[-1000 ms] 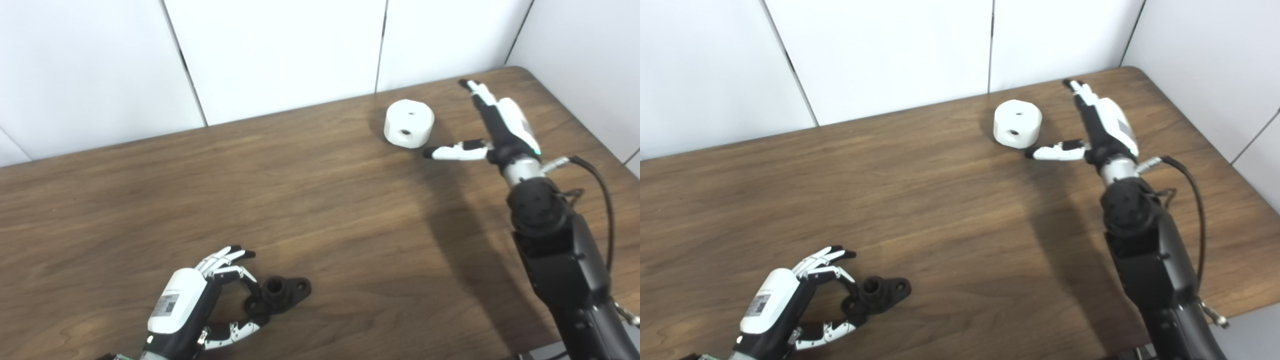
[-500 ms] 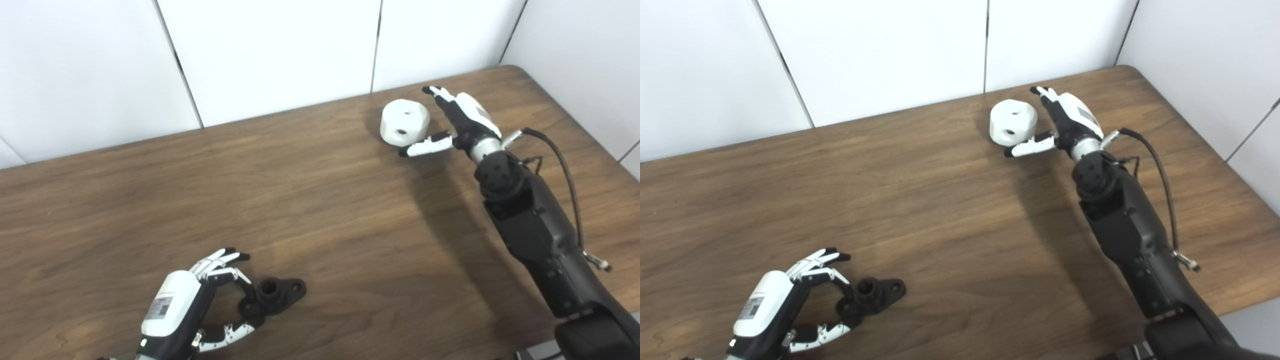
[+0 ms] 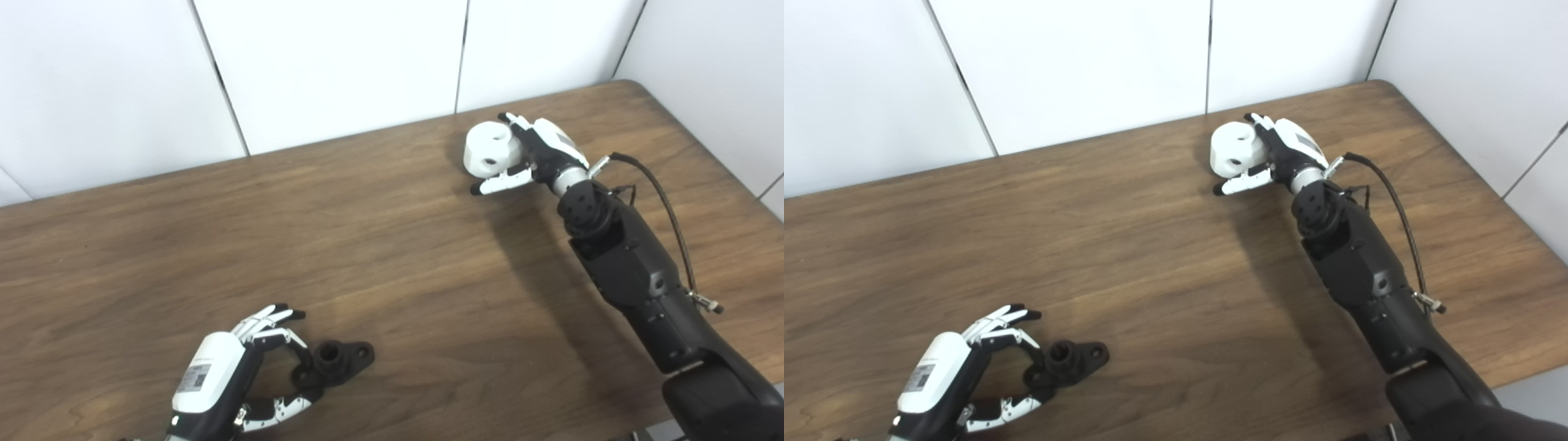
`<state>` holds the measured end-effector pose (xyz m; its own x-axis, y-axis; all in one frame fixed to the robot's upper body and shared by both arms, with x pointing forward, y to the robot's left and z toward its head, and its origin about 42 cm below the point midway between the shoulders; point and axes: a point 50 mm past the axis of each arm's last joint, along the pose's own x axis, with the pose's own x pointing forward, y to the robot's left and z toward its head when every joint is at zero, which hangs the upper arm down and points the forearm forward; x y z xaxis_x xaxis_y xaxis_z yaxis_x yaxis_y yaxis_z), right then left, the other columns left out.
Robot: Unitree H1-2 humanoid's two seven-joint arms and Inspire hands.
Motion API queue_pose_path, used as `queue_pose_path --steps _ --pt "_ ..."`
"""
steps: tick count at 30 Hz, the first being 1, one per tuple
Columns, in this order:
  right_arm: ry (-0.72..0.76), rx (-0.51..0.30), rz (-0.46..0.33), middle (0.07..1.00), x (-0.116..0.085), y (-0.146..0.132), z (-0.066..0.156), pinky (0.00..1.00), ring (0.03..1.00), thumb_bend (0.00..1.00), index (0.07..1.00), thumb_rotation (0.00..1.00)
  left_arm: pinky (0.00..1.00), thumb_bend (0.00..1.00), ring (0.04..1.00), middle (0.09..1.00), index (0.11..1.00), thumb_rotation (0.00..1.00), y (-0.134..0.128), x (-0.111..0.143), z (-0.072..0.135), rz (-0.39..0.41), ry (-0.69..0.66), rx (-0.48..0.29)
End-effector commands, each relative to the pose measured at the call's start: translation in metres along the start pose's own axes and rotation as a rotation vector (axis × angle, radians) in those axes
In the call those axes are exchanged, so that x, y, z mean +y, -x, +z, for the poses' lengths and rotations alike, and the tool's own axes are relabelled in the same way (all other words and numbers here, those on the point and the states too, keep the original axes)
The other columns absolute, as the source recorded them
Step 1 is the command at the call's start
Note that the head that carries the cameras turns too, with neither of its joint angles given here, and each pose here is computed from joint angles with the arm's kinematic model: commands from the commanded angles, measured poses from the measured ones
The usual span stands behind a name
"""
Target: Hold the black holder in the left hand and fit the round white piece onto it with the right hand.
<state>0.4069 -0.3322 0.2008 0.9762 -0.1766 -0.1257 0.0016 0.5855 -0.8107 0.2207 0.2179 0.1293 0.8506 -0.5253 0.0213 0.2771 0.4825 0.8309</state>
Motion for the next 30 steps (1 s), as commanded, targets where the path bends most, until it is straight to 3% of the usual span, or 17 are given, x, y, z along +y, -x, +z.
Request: queue_pose_path --steps 1,18,29,30 --pt "-0.005 -0.048 -0.078 1.000 -0.0230 -0.0073 0.0213 0.89 1.000 0.85 0.952 0.34 0.85 0.51 0.905 0.838 0.491 0.06 0.0109 -0.0034 -0.0081 -0.066 -0.016 0.043" --pt "0.003 -0.061 -0.098 0.971 -0.0281 -0.0035 0.0242 0.85 1.000 0.82 0.833 0.31 0.84 0.51 0.908 0.845 0.492 0.06 0.0110 -0.0013 -0.0028 -0.063 -0.010 0.043" --pt "-0.003 -0.105 -0.179 0.938 -0.0261 -0.0012 0.0225 0.81 0.979 0.76 0.623 0.17 0.83 0.51 0.910 0.845 0.492 0.06 0.0107 -0.0013 -0.0019 -0.059 -0.005 0.045" --pt "-0.004 -0.115 -0.189 0.934 -0.0259 -0.0006 0.0218 0.82 0.980 0.64 0.560 0.16 0.83 0.51 0.910 0.845 0.492 0.06 0.0106 -0.0012 -0.0016 -0.059 -0.007 0.043"
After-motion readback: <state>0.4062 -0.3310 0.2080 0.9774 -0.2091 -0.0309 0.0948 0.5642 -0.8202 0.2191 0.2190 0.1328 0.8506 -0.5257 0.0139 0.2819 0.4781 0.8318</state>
